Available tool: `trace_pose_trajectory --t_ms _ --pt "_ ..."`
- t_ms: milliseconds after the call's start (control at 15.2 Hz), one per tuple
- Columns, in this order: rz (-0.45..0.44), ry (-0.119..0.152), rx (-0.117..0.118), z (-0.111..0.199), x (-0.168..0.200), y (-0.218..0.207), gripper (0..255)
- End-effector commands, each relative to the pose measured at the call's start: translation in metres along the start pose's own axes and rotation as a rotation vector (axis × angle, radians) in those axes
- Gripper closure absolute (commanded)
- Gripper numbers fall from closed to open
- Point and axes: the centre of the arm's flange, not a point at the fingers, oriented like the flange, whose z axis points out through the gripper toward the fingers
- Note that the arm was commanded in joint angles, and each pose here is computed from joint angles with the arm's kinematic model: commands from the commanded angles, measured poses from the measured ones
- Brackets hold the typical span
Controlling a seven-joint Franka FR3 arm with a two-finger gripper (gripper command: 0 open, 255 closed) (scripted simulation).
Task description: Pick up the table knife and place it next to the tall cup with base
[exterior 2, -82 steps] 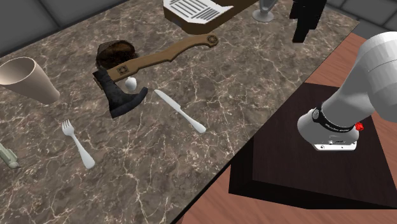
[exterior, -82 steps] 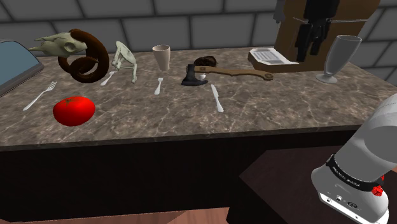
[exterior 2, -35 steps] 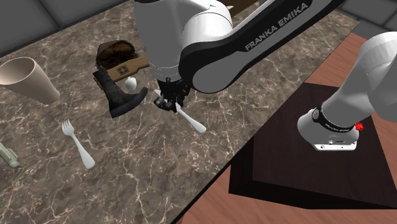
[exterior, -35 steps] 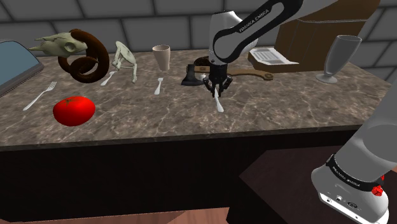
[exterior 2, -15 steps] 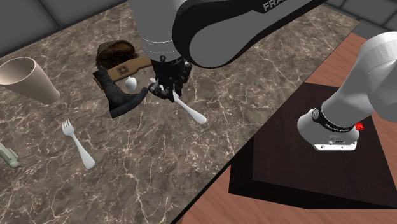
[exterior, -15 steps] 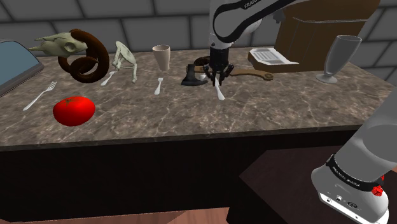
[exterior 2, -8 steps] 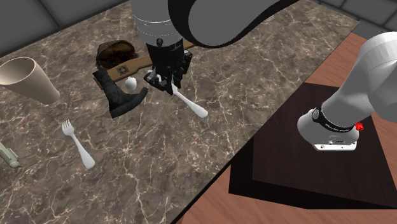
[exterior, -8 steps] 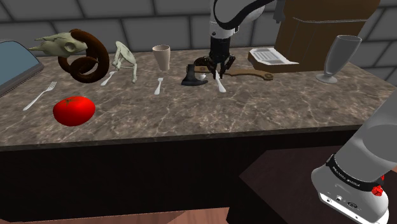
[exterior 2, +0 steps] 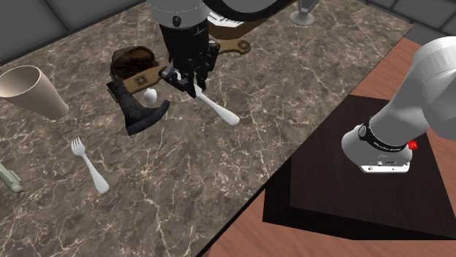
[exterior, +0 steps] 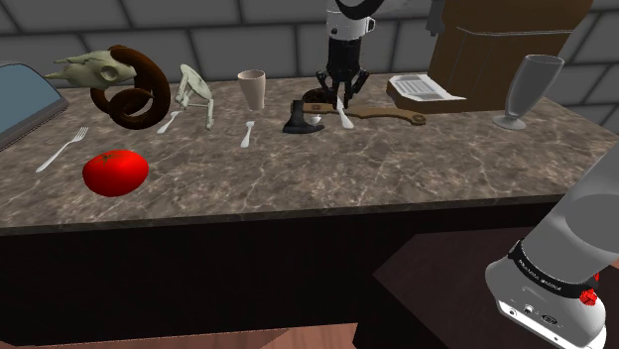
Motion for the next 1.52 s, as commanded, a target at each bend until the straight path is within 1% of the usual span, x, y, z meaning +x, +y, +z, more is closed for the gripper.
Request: trace_pose_trajectory --t_ms 0,1452 --pt "0.0 0.0 0.0 -0.01 0.0 -0.001 255" --pt "0.0 0.0 0.0 -0.126 -0.001 -0.002 255"
